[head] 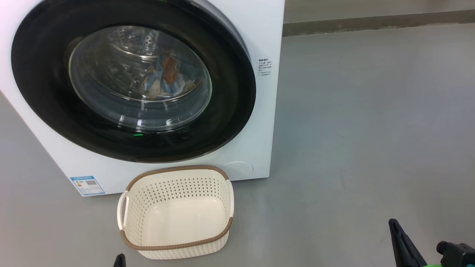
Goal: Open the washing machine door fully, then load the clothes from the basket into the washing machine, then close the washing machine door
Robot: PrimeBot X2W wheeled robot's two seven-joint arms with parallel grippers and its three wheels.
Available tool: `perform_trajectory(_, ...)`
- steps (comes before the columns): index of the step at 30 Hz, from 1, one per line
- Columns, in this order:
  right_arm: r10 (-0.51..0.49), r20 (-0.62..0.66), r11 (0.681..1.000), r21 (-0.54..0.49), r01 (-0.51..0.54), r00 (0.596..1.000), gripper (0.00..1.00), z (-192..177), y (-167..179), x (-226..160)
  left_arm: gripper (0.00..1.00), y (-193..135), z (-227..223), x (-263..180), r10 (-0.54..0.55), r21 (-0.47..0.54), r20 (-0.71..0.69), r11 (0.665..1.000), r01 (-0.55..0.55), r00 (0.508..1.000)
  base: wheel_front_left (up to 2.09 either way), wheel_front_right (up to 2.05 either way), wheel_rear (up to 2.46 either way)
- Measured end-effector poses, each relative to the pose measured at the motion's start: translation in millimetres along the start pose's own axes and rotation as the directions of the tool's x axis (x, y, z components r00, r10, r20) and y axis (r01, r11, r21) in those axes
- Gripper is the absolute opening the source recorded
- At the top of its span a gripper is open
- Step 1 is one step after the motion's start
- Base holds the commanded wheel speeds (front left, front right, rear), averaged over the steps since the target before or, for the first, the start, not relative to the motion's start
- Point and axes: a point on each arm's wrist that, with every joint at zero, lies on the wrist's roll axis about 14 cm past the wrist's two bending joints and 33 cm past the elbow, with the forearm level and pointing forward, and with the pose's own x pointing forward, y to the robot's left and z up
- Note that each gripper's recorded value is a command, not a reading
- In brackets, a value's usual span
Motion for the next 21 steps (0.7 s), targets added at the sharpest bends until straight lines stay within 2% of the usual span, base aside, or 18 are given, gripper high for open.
perform_trajectory(10,-0.02,-0.021,0.994,0.106,0.022,1.0,0.0,-4.2,-1.3,1.3,0.0,5.1,1.4,1.4,0.023,-0.104,-0.008,0.994,-0.024,1.0,0.0,0.0,0.0)
perform_trajectory(21,-0.032,-0.027,0.974,0.225,0.038,0.999,0.0,-3.3,-1.0,6.8,0.0,6.1,6.9,6.8,0.029,-0.212,-0.011,0.977,-0.031,1.0,0.0,0.0,0.0)
